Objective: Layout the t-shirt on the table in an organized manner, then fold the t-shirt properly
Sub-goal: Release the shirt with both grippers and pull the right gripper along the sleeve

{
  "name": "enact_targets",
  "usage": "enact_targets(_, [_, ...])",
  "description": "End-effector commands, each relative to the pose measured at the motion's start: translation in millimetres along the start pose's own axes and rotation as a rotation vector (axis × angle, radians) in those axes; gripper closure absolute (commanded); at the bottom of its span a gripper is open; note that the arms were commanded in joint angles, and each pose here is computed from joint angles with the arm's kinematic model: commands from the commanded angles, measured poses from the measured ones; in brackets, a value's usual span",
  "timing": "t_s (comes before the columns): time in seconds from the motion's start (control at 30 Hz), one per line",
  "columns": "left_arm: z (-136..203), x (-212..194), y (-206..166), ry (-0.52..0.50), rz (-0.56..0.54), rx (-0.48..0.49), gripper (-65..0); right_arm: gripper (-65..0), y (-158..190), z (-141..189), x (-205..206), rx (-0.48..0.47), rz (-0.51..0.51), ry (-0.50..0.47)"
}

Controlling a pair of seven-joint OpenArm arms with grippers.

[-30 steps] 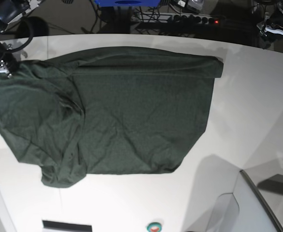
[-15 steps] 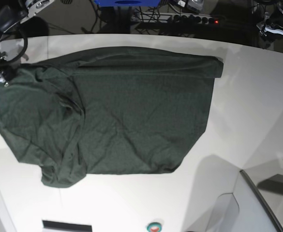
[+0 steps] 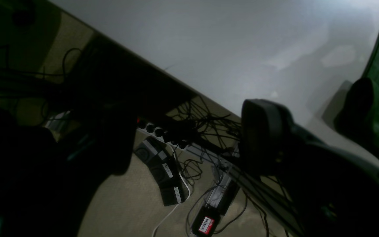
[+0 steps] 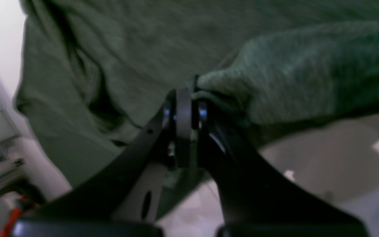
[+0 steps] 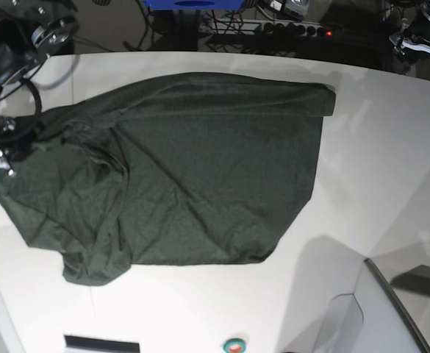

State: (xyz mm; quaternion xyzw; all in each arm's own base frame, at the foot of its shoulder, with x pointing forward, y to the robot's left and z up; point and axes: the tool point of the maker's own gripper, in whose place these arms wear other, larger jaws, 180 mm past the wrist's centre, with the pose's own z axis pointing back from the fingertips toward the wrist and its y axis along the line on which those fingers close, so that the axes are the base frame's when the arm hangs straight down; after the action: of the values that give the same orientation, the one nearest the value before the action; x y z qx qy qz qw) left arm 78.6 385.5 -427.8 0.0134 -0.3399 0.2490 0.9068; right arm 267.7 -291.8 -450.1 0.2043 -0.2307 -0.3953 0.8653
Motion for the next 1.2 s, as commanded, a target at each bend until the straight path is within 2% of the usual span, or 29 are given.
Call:
enact_targets(0.0, [4.5, 11.8, 3.0, -0.036, -0.019, -0.002, -47.7, -0.2, 3.1, 1.5, 16.1, 0.007, -0.026, -0.045])
enact_targets(0.07, [4.8, 11.9, 3.7, -0.036, -0.021, -0.001, -47.7, -0.9, 1.6, -5.5, 18.0, -0.001, -0.089, -0.055])
enact_targets(0.1, [4.8, 11.9, 3.7, -0.036, -0.021, -0.001, -47.7, -3.9, -2.7, -4.9, 22.1, -0.011, -0.103, -0.068])
enact_targets(0.23, [4.9, 12.5, 4.0, -0.036, -0.022, 0.0, -47.7, -24.0, -0.9, -4.3, 27.7, -0.008, -0.102, -0.078])
enact_targets(0.27, [4.9, 12.5, 4.0, -0.036, -0.022, 0.0, -47.7, -27.3, -0.7, -0.6, 32.0, -0.011, -0.093, -0.094])
enact_targets(0.3, [4.9, 12.5, 4.0, -0.036, -0.022, 0.0, -47.7, -27.6, -2.8, 8.4, 42.3, -0.022, -0.075, -0.126])
enact_targets(0.43, [4.9, 12.5, 4.0, -0.036, -0.022, 0.0, -47.7, -23.9, -14.7, 38.2, 58.5, -0.072, -0.025, -0.219])
enact_targets(0.57, [4.6, 13.0, 3.7, -0.038, -0.022, -0.001, -47.7, -21.2, -25.7, 44.2, 59.5, -0.103, -0.009, -0.254])
enact_targets(0.77, [4.6, 12.7, 3.7, -0.036, -0.022, -0.001, -47.7, -5.7, -38.4, 35.7, 60.6, -0.115, -0.033, -0.274])
enact_targets(1.0, [4.9, 12.2, 4.0, -0.035, -0.022, 0.0, -47.7, -5.1, -25.3, 8.0, 61.0, -0.116, 0.054, -0.233])
enact_targets(1.17, [6.0, 9.8, 5.3, -0.028, -0.022, 0.002, -47.7, -5.0, -53.2, 13.7, 47.5, -0.163, 0.028, -0.222])
